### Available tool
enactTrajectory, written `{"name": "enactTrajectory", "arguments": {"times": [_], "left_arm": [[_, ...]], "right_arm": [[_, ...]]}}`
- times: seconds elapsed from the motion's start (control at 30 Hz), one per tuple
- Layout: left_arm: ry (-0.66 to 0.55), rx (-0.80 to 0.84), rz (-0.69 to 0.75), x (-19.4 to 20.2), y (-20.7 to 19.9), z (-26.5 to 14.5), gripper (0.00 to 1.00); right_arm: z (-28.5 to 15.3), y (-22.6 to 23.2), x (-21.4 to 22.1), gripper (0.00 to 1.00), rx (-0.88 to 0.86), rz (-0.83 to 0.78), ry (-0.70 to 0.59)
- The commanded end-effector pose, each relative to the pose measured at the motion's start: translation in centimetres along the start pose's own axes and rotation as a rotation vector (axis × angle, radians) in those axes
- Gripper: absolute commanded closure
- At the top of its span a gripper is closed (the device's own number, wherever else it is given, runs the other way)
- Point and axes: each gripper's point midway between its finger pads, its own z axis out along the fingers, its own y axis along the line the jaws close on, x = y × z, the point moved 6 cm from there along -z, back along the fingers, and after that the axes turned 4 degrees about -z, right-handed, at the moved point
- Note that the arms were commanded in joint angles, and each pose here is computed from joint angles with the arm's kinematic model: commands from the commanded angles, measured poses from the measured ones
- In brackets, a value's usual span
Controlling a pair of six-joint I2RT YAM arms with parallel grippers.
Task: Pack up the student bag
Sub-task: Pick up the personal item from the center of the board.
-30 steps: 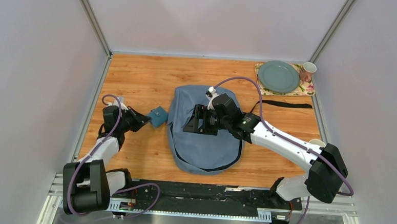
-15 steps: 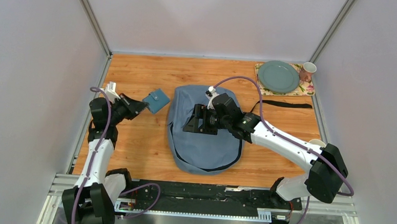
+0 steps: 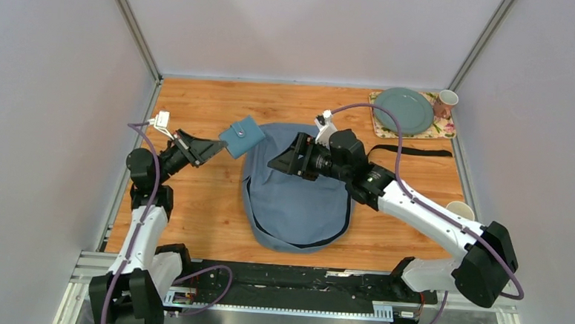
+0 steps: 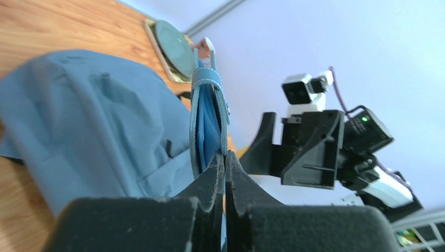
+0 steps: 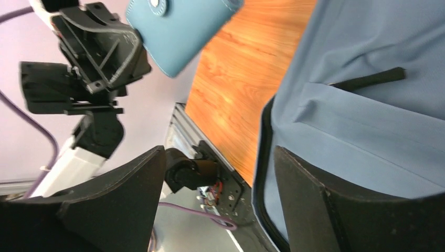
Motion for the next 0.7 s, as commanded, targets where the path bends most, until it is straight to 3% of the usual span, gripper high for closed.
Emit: {"name": "enactTrajectory", "arguments": {"times": [0.0,0.33,0.67], "left_arm": [[0.0,0.153,0.021,0.7,-2.9,0.6,1.0],[-0.076,0.202,-0.033,1.4,-3.4,0.8,1.0],[-0.105,0.276,-0.101,2.1,-4.3,0.5,1.0]], "right_arm": [[0.6,2.5,-1.0,0.22,-0.204,0.102,-0.116],[1.7,3.6,-1.9,0.22,-0.328,0.16,-0.222],[3.1,3.3,-2.3,0.23,-0.326,0.216,-0.253]]}}
